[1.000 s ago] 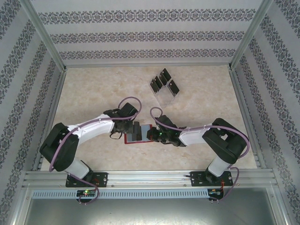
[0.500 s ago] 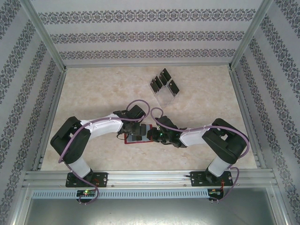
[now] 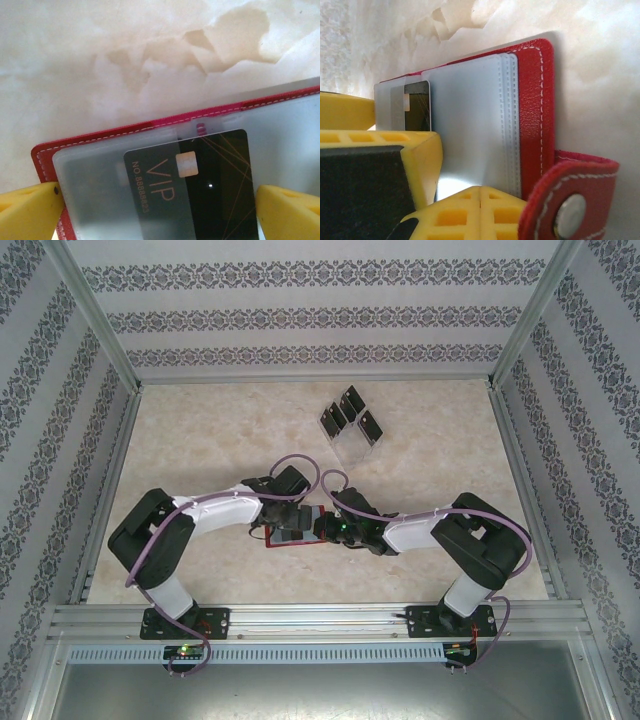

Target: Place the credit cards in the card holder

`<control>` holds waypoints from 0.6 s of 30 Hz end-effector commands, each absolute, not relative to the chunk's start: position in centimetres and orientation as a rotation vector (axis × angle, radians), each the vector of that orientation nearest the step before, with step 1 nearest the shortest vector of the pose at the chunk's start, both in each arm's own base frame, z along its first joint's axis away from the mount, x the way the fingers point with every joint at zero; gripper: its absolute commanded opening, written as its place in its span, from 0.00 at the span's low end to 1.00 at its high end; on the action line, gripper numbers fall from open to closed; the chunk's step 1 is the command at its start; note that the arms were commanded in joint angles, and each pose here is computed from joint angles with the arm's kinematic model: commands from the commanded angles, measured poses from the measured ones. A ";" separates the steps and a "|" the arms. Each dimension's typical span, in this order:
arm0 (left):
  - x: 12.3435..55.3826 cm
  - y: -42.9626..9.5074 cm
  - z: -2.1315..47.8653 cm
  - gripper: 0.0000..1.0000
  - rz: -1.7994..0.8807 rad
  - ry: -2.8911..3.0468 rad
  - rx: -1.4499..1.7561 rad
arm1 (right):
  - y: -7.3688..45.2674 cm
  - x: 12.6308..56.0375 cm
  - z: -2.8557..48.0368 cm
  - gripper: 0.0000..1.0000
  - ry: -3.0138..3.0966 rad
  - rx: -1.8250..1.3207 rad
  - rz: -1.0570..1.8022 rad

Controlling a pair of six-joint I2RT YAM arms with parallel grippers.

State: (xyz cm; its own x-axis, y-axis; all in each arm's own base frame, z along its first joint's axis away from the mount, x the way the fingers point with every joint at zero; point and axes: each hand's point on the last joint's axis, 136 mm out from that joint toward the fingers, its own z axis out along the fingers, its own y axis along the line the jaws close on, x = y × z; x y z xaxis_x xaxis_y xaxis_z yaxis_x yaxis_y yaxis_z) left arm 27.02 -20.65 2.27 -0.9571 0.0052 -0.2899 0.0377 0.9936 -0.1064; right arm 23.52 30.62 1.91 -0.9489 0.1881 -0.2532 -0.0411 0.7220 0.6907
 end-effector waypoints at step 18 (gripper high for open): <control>25.0 -15.4 1.8 0.99 0.012 2.862 -0.067 | 27.4 22.8 -1.2 0.00 2.728 0.221 0.870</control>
